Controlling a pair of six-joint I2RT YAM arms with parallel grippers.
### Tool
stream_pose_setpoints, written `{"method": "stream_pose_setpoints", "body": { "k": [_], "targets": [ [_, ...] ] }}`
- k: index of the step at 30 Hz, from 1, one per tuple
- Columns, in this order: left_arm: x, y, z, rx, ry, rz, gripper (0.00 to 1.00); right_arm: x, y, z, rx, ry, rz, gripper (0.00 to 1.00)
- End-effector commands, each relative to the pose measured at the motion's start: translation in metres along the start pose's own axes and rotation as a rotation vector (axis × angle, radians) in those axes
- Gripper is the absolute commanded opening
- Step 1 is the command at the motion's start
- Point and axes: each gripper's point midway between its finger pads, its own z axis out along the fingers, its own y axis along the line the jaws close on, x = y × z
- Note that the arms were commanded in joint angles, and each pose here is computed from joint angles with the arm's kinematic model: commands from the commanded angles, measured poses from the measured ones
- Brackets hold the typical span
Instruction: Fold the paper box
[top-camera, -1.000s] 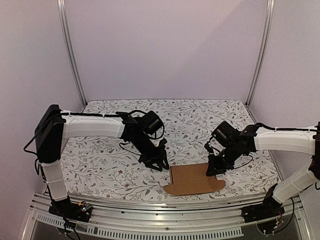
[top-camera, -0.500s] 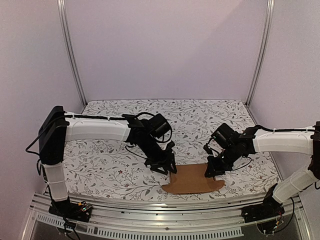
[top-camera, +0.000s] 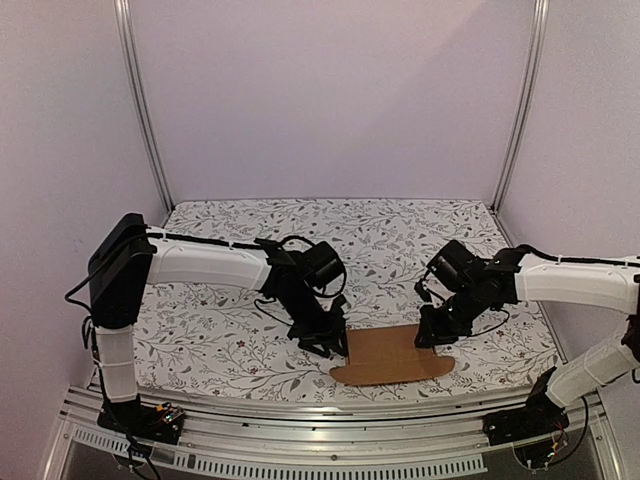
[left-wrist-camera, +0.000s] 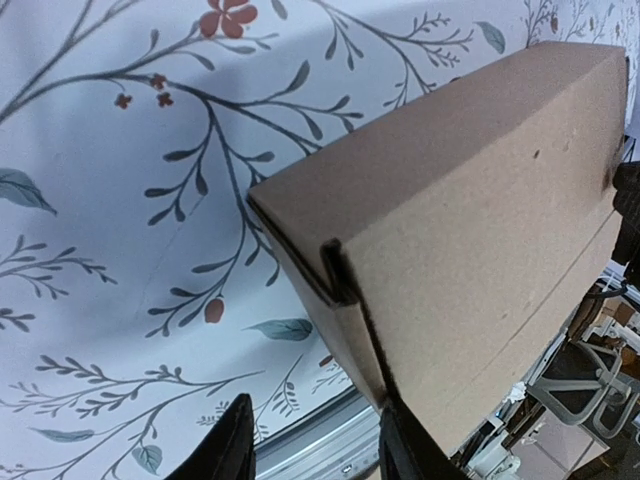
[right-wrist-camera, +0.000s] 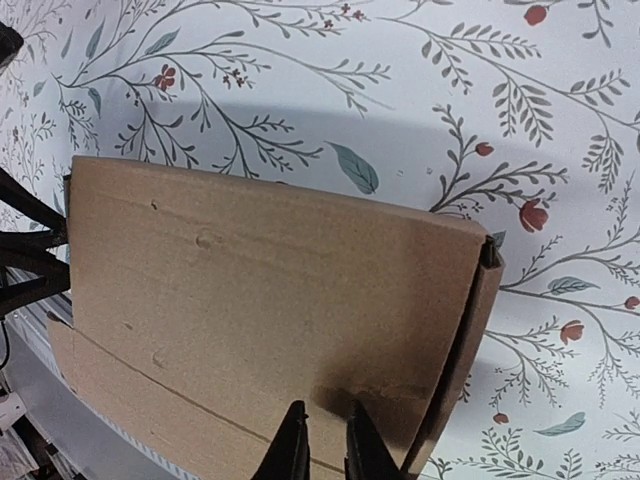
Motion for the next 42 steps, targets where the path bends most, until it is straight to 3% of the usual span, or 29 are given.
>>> {"method": "stream_pose_setpoints", "body": {
  "k": [1,3,11,16,23,31,37,42],
  "targets": [
    [0.001,0.010,0.009,-0.050,0.000,0.013,0.42,-0.012,0.001,-0.028,0.037,-0.081,-0.005,0.17],
    [0.000,0.011,0.011,-0.054,0.001,0.012,0.41,-0.015,-0.001,-0.037,0.051,-0.111,-0.005,0.25],
    [-0.004,0.005,-0.001,-0.047,-0.039,0.037,0.45,-0.015,-0.029,-0.048,0.096,-0.142,0.033,0.40],
    [-0.007,0.008,-0.025,-0.060,-0.130,0.057,0.62,-0.015,-0.033,-0.039,0.076,-0.124,0.043,0.42],
    [-0.011,0.015,-0.054,0.000,-0.255,0.014,0.98,-0.019,-0.029,-0.021,-0.012,-0.105,0.082,0.55],
    [-0.019,0.020,-0.059,0.172,-0.315,-0.091,0.99,-0.013,-0.028,0.005,-0.099,-0.076,0.153,0.71],
    [-0.021,0.025,-0.041,0.147,-0.267,-0.099,0.99,-0.010,-0.027,0.020,-0.147,-0.058,0.198,0.70],
    [-0.028,0.018,-0.038,0.168,-0.266,-0.082,1.00,-0.007,-0.026,0.025,-0.172,-0.049,0.220,0.60]
  ]
}}
